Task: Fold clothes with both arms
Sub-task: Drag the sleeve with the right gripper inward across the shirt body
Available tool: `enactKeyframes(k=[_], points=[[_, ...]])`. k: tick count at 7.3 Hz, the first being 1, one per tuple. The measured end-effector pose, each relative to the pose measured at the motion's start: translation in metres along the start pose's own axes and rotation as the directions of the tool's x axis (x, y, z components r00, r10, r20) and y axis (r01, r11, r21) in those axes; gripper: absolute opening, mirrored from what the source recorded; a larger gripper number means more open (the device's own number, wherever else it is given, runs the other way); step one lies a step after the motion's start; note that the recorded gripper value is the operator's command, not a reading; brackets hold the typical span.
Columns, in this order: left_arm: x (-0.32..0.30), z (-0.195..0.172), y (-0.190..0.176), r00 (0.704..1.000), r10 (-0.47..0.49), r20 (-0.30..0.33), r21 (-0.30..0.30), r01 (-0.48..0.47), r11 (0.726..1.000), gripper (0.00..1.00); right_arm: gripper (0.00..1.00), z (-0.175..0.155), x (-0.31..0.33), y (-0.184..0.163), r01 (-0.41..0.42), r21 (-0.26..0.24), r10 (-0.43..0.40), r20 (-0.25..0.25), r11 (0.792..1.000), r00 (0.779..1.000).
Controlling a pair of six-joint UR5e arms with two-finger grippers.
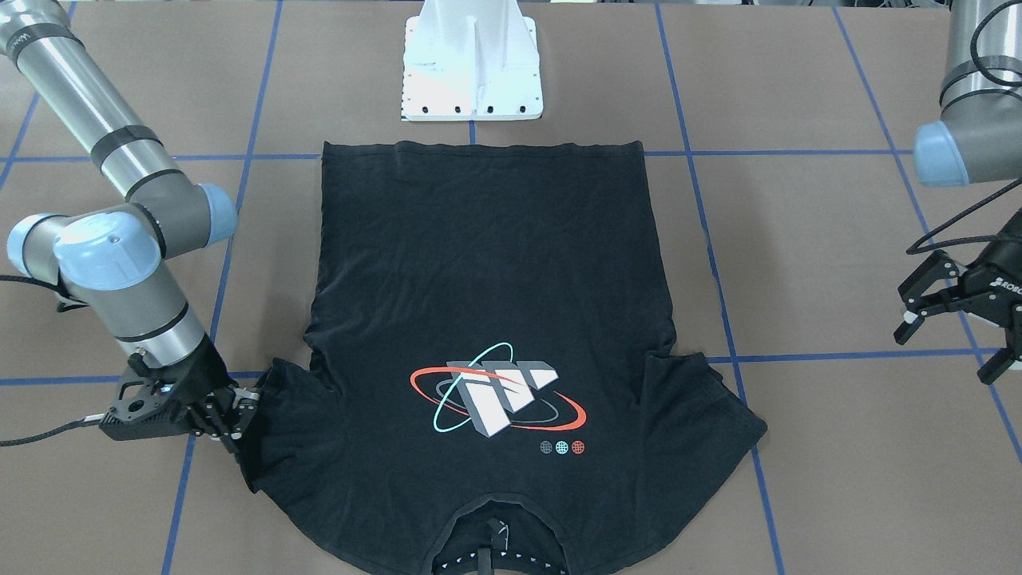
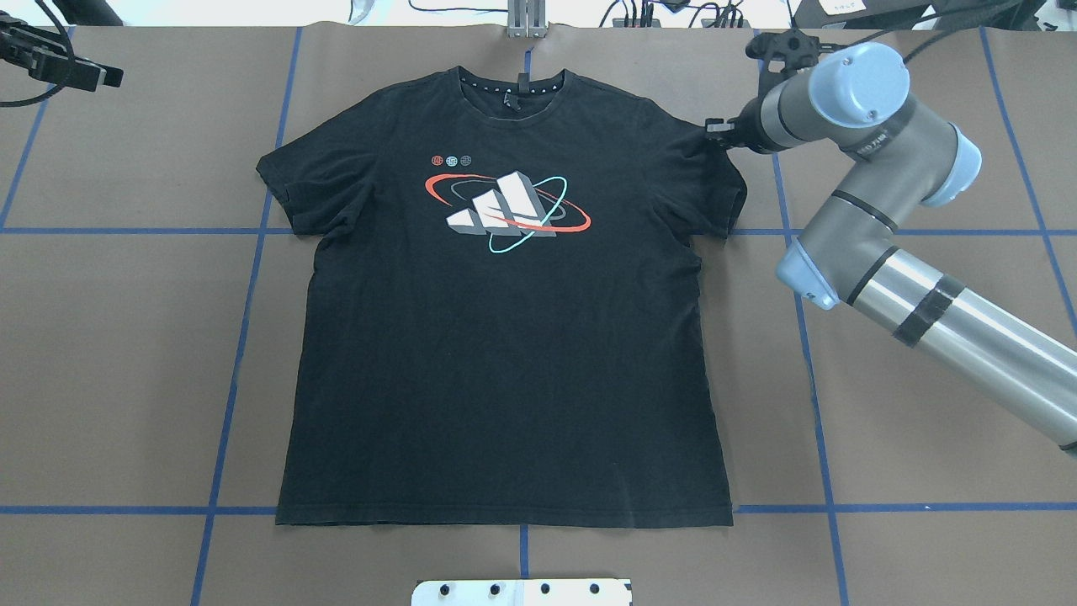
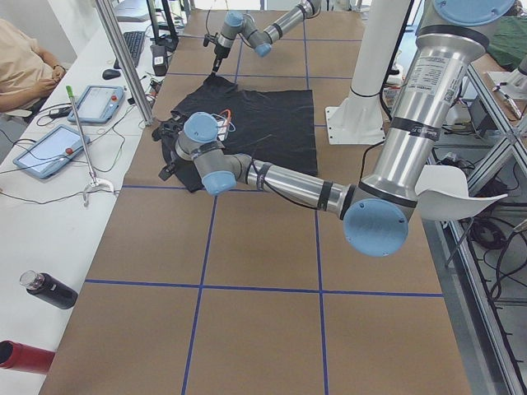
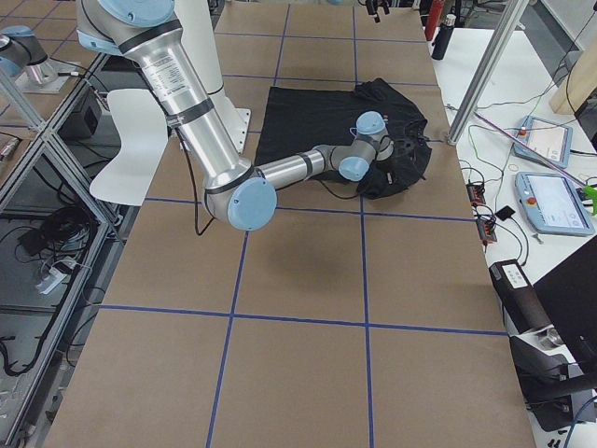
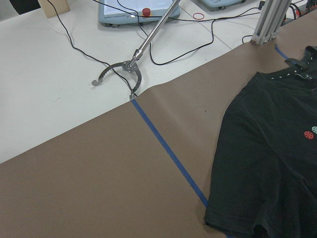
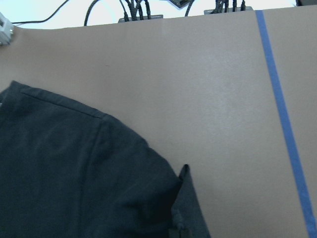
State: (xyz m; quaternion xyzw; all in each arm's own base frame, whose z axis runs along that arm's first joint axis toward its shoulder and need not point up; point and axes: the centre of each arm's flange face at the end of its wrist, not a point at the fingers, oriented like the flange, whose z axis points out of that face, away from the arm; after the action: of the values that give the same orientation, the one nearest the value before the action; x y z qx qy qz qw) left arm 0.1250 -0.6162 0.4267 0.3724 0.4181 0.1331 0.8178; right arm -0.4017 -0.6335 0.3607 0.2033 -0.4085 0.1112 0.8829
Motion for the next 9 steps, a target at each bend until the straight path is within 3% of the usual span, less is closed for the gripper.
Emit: enactKeyframes(k=[3,6,7,9], points=[[0.001,0.0,0.0,1.0,0.001,-0.001,0.0,-0.001,1.0,1.0,0.0,-0.014,-0.138,0.03,-0.119,0.041,0.122,-0.062,0.992,0.991],[0.001,0.0,0.0,1.0,0.001,-0.001,0.0,-0.001,1.0,1.0,0.0,0.019,-0.199,0.055,-0.144,0.077,0.153,-0.131,0.987,0.98],[0.001,0.0,0.0,1.0,0.0,-0.001,0.0,0.0,1.0,1.0,0.99,0.025,-0.2,0.06,-0.14,0.079,0.15,-0.142,0.987,0.978],[0.001,0.003,0.001,1.0,-0.002,-0.002,-0.005,0.002,1.0,1.0,1.0,0.032,-0.198,0.063,-0.128,0.077,0.138,-0.157,0.989,0.978]])
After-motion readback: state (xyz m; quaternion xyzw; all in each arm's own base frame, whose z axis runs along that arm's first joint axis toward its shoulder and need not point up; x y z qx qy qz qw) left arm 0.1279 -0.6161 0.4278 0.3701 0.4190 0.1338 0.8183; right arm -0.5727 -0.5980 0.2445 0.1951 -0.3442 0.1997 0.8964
